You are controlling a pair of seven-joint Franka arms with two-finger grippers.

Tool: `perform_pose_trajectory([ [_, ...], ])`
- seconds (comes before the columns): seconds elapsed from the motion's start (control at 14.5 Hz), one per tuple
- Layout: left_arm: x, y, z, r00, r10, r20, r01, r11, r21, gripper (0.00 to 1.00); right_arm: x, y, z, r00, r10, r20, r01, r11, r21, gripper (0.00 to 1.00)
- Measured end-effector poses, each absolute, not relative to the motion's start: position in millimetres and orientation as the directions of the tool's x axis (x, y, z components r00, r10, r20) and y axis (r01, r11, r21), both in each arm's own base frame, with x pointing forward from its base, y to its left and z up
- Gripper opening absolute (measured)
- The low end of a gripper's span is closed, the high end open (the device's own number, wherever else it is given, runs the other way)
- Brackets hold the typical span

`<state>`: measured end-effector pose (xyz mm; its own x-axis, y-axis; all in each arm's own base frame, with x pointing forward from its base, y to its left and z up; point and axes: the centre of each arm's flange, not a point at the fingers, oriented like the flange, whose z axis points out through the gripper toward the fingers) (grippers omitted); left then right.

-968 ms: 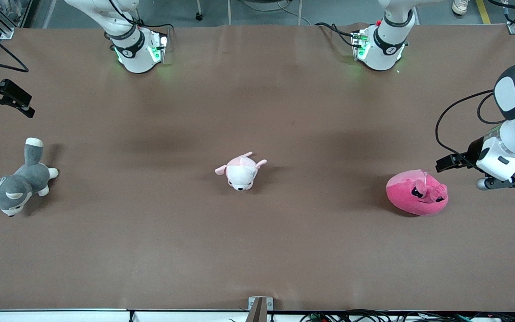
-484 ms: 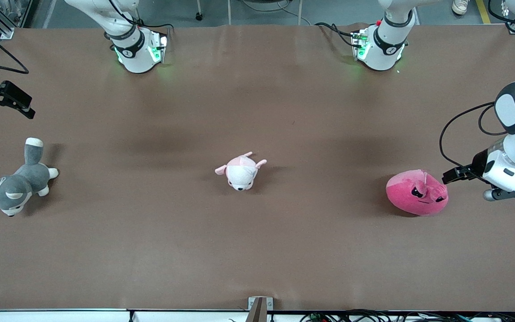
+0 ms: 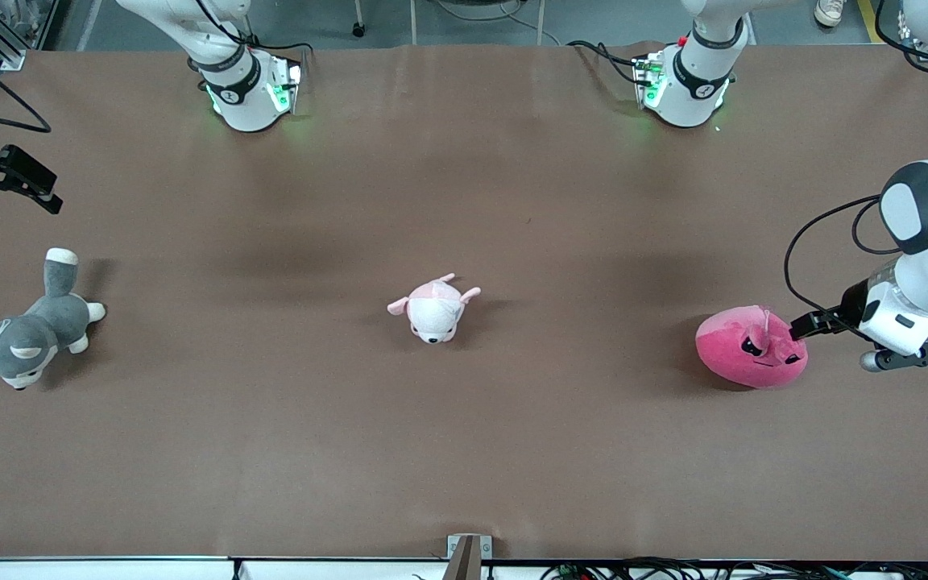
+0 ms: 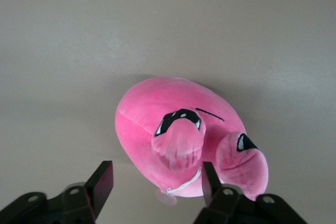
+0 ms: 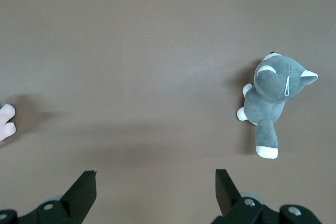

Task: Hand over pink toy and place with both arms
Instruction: 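Lower the left gripper down onto the large pink plush toy, then close the left gripper on the pink plush's ear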

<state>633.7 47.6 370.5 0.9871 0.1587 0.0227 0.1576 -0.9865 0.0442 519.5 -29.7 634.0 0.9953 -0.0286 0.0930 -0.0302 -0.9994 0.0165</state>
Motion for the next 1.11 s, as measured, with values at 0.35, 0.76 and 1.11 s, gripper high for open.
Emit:
perform_pose_trajectory([
  [0.35,639,40,361,0.988,0.149,0.031,0.147,-0.988,0.049,0.70,521,-30,633,0.995,-0.028,0.093,-0.030,-0.999,0.016,1.00],
  [0.76,641,40,356,0.988,0.149,0.039,0.146,-0.988,0.052,0.57,522,-30,638,0.994,-0.028,0.103,-0.030,-0.999,0.016,1.00],
  [1.11,642,33,356,0.990,0.138,0.041,0.136,-0.989,0.056,0.32,523,-30,637,0.995,-0.028,0.100,-0.030,-0.999,0.016,1.00],
])
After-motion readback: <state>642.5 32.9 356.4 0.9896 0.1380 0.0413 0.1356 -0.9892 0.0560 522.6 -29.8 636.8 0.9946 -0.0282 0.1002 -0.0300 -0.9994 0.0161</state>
